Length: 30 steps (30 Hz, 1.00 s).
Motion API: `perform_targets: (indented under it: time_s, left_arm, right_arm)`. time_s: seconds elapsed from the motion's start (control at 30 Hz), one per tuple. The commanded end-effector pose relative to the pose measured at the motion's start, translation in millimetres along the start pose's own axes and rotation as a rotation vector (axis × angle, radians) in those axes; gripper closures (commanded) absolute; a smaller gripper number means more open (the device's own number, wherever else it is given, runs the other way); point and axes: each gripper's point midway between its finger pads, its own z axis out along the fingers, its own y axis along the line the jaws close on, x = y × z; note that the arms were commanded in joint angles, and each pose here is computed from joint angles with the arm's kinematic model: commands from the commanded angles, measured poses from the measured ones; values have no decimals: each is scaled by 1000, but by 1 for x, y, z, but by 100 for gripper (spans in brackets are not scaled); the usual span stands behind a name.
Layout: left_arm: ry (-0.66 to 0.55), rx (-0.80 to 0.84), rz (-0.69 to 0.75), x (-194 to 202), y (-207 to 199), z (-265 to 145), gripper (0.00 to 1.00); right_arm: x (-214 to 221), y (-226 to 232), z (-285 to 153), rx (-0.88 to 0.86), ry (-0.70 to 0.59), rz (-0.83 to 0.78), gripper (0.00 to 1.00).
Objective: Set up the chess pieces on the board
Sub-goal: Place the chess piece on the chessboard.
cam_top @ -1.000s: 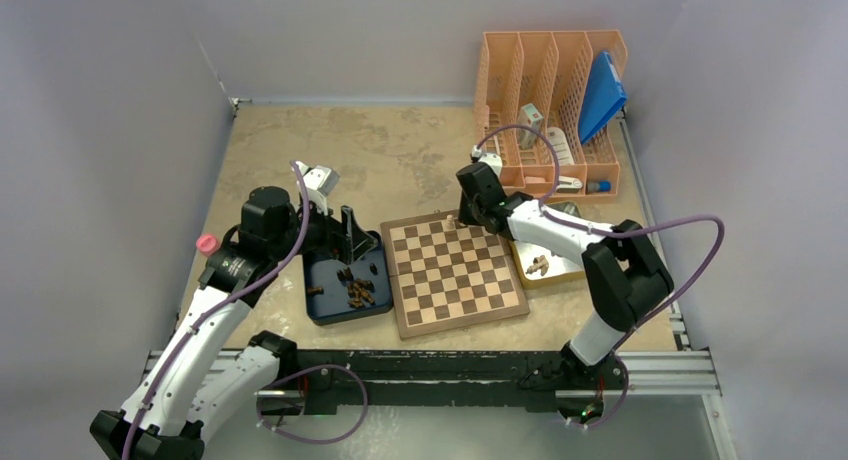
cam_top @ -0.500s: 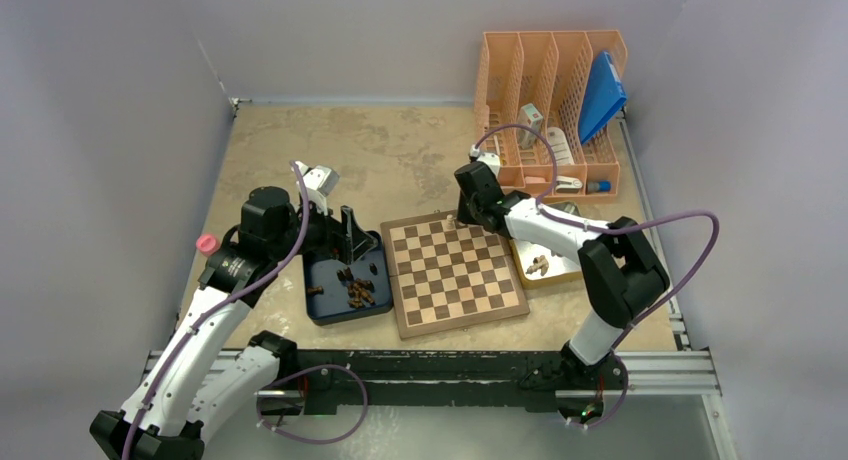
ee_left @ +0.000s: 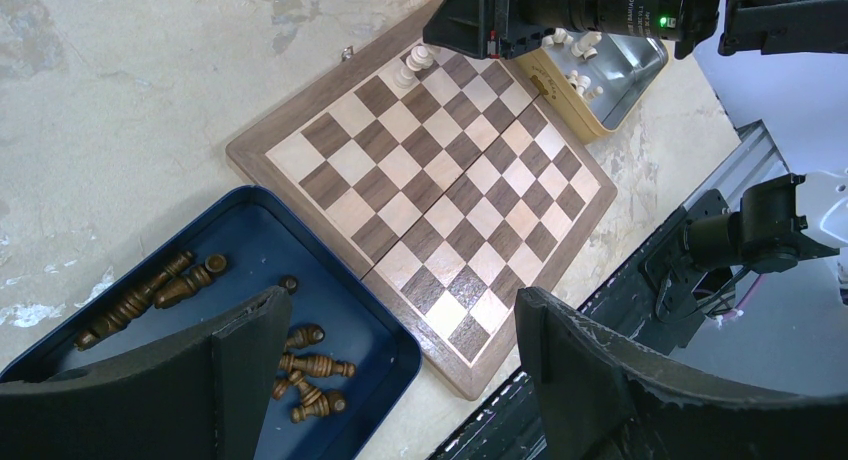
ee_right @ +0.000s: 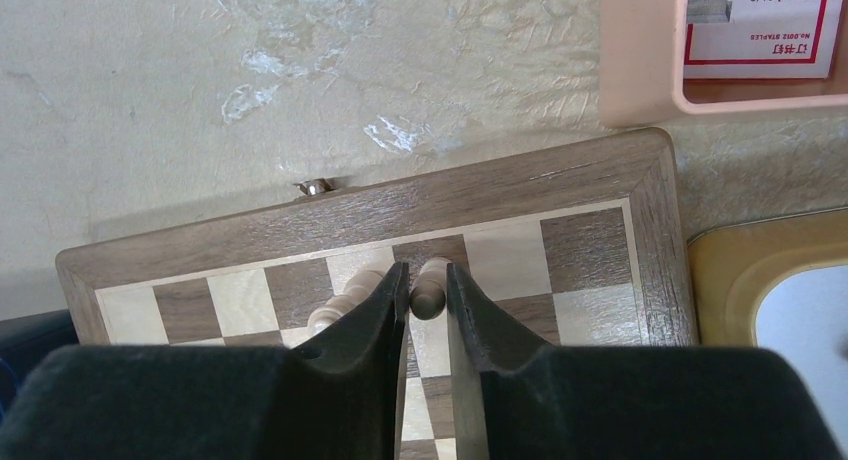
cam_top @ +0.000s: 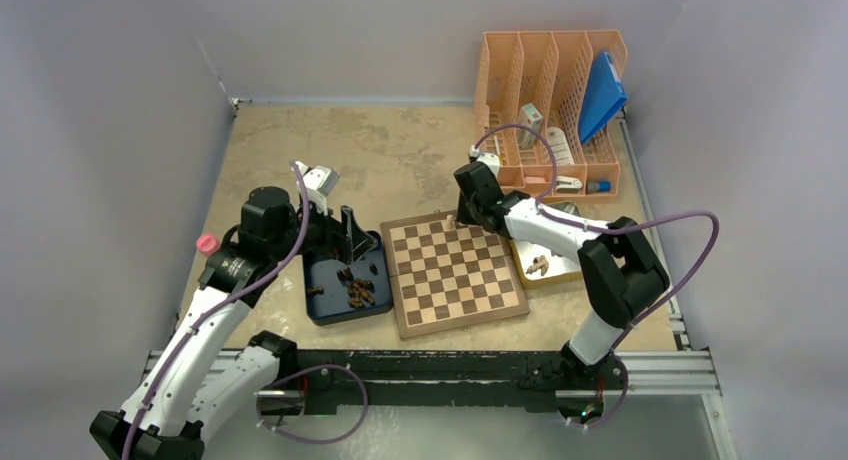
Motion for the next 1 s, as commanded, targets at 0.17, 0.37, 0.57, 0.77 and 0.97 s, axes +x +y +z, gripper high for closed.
perform_targets:
  time_s: [0.17,0.37,0.57,0.77,0.97]
  left_arm:
    - [-34,5,5,-7,-1,-1,17]
    - [-32,4,3,-7,-1,0,17]
    - [-31,4,3,-6,-1,0,17]
    - [-33,5,4,-7,-1,-1,17]
    - [-38,7,7,-7,-2,-2,17]
  right_arm:
    - [-28,14,-15,-32,-63,30,71]
    - [-37,12,-30,-28,-75,33,67]
    - [-54,-1,-52,15,-146,30,67]
    - [-72,-30,-69,111,-230,66,67]
    - [-79,-96,-64,237,-247,190,68]
